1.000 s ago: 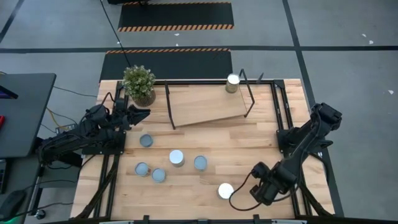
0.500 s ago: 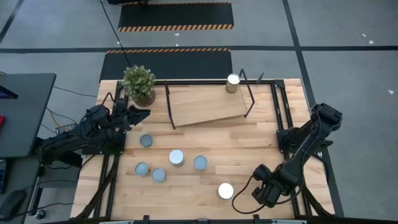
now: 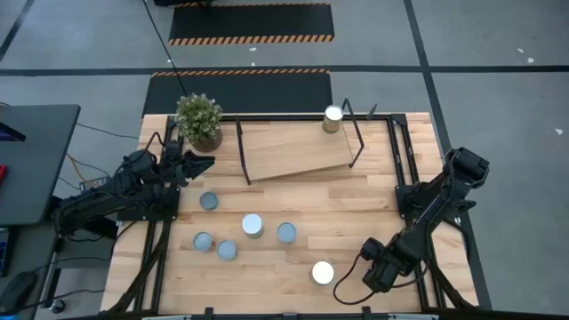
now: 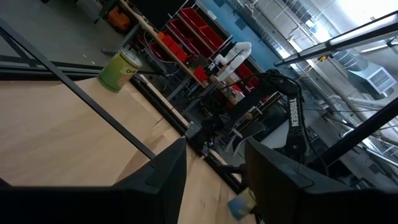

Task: Pick and place cans onto a shelf
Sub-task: Put the canned peas on the shelf

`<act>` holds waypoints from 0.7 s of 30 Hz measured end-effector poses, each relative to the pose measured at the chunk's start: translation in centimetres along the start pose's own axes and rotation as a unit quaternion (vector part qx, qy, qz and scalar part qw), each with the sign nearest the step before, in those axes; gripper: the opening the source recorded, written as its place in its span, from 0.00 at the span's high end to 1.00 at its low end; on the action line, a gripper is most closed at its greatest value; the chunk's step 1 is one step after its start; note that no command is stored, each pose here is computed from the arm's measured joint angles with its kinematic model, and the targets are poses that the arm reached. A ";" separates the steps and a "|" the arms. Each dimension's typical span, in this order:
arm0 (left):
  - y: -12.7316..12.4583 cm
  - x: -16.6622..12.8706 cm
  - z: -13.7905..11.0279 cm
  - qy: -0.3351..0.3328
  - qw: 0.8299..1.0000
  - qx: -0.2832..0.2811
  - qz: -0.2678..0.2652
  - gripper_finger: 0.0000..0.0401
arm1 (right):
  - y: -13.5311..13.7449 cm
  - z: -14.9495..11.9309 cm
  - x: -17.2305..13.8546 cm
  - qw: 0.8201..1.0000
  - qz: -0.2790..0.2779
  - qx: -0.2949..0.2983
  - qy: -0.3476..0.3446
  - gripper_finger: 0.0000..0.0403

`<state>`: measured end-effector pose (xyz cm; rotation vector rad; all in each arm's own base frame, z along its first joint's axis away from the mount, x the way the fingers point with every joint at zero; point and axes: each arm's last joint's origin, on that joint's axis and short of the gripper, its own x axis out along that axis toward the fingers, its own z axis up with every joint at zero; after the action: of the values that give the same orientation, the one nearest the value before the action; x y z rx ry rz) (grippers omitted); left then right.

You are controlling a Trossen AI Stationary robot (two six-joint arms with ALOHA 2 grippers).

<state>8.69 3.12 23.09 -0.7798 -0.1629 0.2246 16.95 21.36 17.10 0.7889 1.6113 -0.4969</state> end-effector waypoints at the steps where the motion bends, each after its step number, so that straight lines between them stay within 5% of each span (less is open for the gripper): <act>1: 0.0 0.0 0.0 0.000 1.000 0.000 0.000 0.58 | 0.0 0.1 0.0 1.000 -0.002 -0.010 0.005 0.15; 5: 0.0 0.0 0.0 0.000 1.000 0.000 0.000 0.58 | 0.1 1.1 -0.2 0.998 0.000 -0.058 0.024 0.23; 11: 0.0 0.0 0.0 0.000 1.000 0.000 0.000 0.58 | -0.6 3.8 -1.4 0.991 -0.012 -0.132 0.027 0.21; 21: 0.0 0.0 0.0 0.000 1.000 0.000 0.000 0.58 | -3.7 12.0 -4.6 0.952 -0.045 -0.304 -0.004 0.20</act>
<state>8.69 3.13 23.09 -0.7799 -0.1636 0.2252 22.72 9.37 18.82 0.2487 1.6677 -0.0483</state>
